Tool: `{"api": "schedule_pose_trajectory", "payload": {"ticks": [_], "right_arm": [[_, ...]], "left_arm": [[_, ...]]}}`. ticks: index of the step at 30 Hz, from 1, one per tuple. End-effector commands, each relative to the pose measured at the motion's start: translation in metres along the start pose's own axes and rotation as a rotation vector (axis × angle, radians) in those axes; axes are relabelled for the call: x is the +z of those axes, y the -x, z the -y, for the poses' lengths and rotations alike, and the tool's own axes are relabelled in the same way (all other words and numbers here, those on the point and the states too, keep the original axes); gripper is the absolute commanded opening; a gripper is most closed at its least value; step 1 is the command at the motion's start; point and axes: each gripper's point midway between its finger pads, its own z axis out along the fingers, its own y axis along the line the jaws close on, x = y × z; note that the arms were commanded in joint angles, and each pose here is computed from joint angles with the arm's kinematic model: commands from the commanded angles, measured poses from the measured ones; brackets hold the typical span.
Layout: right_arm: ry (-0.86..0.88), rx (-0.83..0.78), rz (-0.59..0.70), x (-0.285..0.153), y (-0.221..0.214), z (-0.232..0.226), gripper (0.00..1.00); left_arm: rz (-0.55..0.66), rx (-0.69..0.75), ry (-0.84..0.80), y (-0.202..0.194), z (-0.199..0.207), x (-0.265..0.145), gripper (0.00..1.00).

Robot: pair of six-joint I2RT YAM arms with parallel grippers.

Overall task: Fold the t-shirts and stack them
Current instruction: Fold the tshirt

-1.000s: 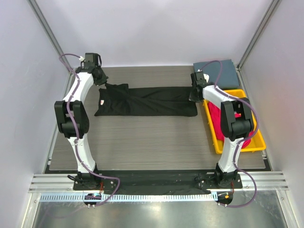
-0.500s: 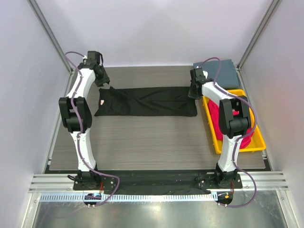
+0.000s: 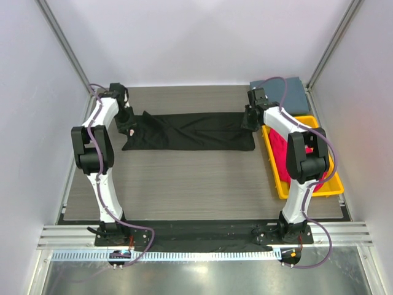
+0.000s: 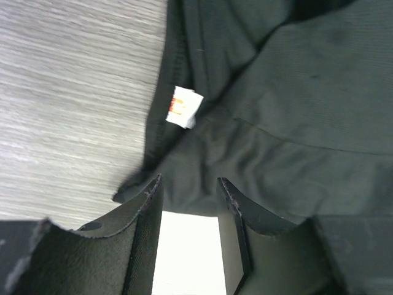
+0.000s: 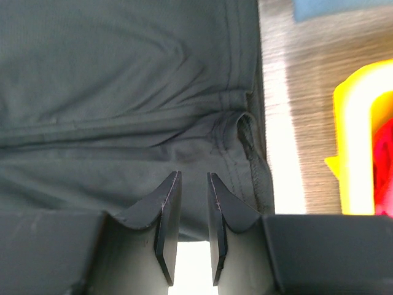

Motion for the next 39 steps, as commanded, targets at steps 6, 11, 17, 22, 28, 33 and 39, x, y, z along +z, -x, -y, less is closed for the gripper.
{"api": "schedule_pose_trajectory", "payload": {"ticks": [6,11,17,22,28,33,39], "right_arm": [[0.036,-0.022,-0.016,-0.005,-0.003,-0.004,0.29],[-0.006,-0.023,-0.012,-0.003,-0.004,0.004,0.29],[-0.025,-0.022,-0.041,0.009,-0.013,0.009,0.29],[-0.076,-0.031,-0.051,0.025,-0.018,0.019,0.29],[-0.120,-0.036,-0.059,0.035,-0.023,0.027,0.27],[-0.140,-0.036,-0.065,0.040,-0.026,0.032,0.27],[-0.162,-0.032,-0.064,0.043,-0.027,0.036,0.25]], "left_arm": [[0.011,0.098,-0.104,0.018,0.012,0.004,0.43],[-0.068,0.103,-0.151,0.009,0.020,0.016,0.43],[-0.111,0.107,-0.132,-0.008,0.014,0.030,0.42],[-0.114,0.104,-0.152,-0.014,0.016,0.029,0.32],[-0.122,0.100,-0.155,-0.018,0.015,0.022,0.00],[-0.081,0.087,-0.115,-0.012,0.010,-0.001,0.00],[-0.102,0.063,-0.043,-0.024,-0.003,-0.019,0.00]]}}
